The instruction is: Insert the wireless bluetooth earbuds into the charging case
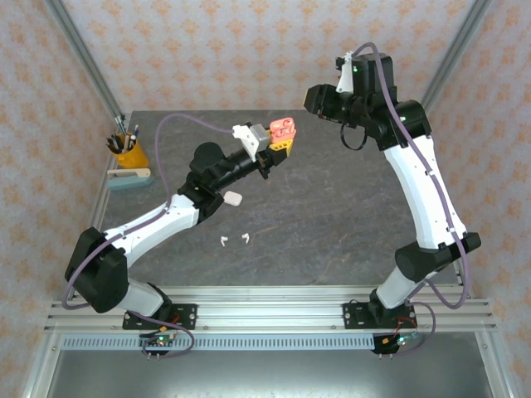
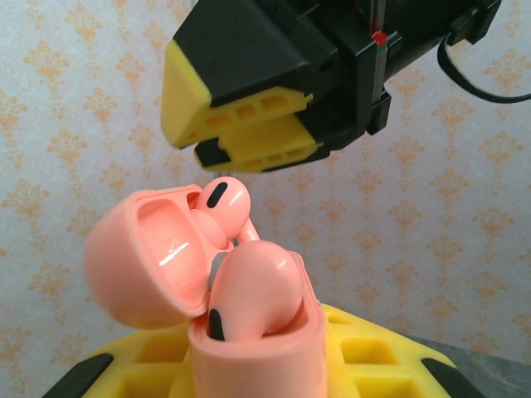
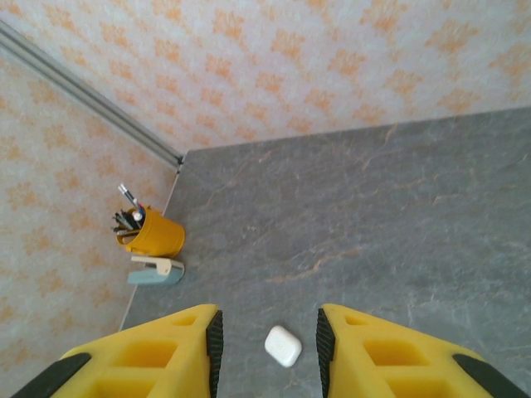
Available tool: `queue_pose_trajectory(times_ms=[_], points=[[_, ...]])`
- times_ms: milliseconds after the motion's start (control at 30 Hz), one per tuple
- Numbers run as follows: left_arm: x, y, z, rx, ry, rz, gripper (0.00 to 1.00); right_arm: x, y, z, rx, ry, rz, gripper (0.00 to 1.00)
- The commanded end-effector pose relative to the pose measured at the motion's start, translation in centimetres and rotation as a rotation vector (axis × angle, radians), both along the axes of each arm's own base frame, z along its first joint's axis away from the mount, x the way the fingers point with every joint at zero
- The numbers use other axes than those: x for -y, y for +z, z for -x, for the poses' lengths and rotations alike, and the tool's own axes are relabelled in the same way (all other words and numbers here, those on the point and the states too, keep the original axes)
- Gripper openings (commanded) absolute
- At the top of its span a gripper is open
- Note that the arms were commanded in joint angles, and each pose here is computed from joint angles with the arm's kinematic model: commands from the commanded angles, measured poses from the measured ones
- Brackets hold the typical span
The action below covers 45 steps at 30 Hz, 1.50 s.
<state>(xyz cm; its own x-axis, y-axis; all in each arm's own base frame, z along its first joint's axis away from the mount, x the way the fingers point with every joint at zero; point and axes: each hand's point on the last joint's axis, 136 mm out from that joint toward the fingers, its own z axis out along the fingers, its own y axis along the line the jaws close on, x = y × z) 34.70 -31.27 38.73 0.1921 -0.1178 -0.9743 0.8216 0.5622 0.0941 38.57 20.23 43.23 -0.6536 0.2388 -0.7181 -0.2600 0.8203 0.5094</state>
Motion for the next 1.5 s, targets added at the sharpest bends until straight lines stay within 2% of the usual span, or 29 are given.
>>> queue_pose_trajectory(times_ms=[0, 400, 633, 867, 1167, 1467], points=[[-0.4, 2.2, 0.8, 0.071, -0.015, 0.01, 0.0, -0.7, -0.4, 1.1, -0.05, 0.047, -0.03, 0.37], [-0.2, 2.0, 0.1, 0.054, -0.006, 0.002, 0.0, -1.6, -0.8, 3.9, -0.089, 0.116, -0.089, 0.35], [0.0, 1.5, -0.2, 0.037, -0.012, 0.0, 0.0, -0.8, 1.3, 4.4, -0.028, 0.085, -0.1, 0.35], [0.2, 1.1, -0.5, 0.025, -0.01, -0.004, 0.0, -1.9, 2.7, 5.2, -0.023, 0.145, -0.158, 0.35], [0.5, 1.0, -1.0, 0.017, -0.013, -0.005, 0.0, -3.7, 2.0, 5.5, -0.046, 0.195, -0.16, 0.35], [0.6, 1.1, -0.8, 0.024, -0.017, -0.003, 0.0, -3.7, -0.1, 4.6, -0.078, 0.172, -0.122, 0.34]])
